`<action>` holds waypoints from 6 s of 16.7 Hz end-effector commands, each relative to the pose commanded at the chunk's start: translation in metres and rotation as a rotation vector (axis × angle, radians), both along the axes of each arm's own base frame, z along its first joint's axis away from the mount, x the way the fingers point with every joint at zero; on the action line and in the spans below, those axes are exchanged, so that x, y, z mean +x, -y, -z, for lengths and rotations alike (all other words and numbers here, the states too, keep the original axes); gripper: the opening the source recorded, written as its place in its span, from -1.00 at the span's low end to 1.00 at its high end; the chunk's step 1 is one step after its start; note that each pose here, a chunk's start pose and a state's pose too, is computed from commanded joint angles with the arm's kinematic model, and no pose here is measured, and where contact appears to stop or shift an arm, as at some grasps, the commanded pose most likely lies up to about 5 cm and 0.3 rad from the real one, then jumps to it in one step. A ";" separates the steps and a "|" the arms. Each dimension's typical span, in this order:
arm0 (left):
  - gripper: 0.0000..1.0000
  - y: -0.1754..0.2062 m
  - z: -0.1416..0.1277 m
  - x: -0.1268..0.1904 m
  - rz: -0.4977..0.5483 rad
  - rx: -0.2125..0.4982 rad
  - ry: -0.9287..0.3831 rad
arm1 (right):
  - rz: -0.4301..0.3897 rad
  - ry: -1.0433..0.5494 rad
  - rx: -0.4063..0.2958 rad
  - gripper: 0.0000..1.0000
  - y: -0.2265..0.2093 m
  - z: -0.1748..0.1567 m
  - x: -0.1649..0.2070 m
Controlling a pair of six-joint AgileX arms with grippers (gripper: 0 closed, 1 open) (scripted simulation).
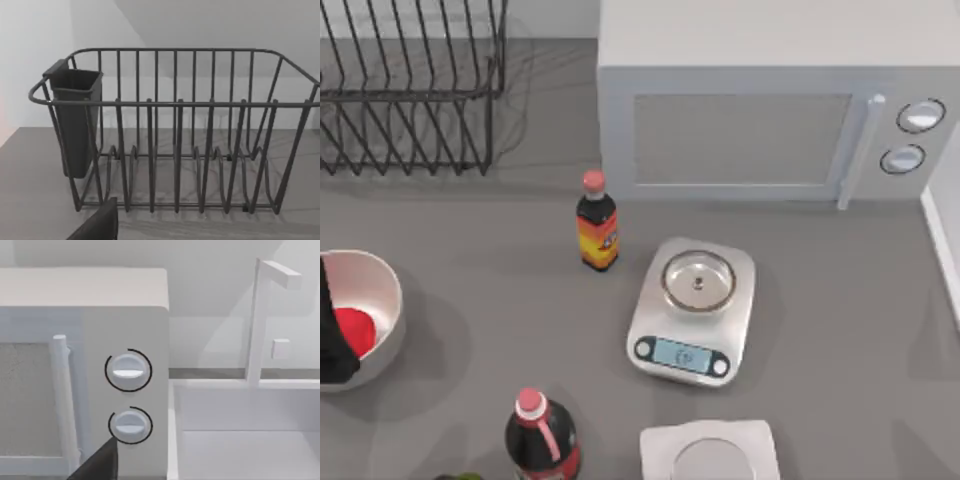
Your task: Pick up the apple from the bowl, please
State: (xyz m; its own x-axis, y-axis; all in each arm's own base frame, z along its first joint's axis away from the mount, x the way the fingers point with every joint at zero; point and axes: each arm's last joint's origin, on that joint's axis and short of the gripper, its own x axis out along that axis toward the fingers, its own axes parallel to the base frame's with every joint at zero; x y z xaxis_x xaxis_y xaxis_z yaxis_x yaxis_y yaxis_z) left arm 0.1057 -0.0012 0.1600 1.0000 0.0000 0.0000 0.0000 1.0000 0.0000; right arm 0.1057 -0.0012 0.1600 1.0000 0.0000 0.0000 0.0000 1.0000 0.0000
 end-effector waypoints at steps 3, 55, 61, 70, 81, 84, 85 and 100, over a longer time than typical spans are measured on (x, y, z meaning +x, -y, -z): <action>1.00 0.000 0.000 0.000 0.000 0.000 0.000 | 0.000 0.000 0.000 1.00 0.000 0.000 0.000; 1.00 -0.001 -0.038 0.194 0.014 0.014 -1.569 | 0.000 0.000 0.000 1.00 0.000 0.000 0.000; 1.00 0.000 0.015 0.200 0.015 0.015 -1.564 | 0.000 0.000 0.000 1.00 0.000 0.000 0.000; 1.00 0.000 0.070 0.194 0.016 0.016 -1.571 | 0.000 0.000 0.000 1.00 0.000 0.000 0.000; -0.51 0.000 0.070 0.194 0.016 0.016 -1.571 | 0.000 0.000 0.000 1.00 0.000 0.000 0.000; -0.96 0.000 0.070 0.194 0.016 0.016 -1.571 | 0.000 0.000 0.000 1.00 0.000 0.000 0.000; -1.00 0.000 0.070 0.194 0.016 0.016 -1.571 | 0.000 0.000 0.000 1.00 0.000 0.000 0.000; -1.00 -0.001 -0.010 0.218 0.026 0.026 -1.538 | 0.000 0.000 0.000 1.00 0.000 0.000 0.000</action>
State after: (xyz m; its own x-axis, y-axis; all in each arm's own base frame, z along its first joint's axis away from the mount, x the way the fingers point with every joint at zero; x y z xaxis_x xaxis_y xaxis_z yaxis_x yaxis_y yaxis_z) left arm 0.3239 0.0000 0.1699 0.0326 -0.0004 -0.9995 0.0331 0.9995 0.0006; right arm 0.1057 -0.0012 0.1600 1.0000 0.0000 0.0000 0.0000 1.0000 0.0000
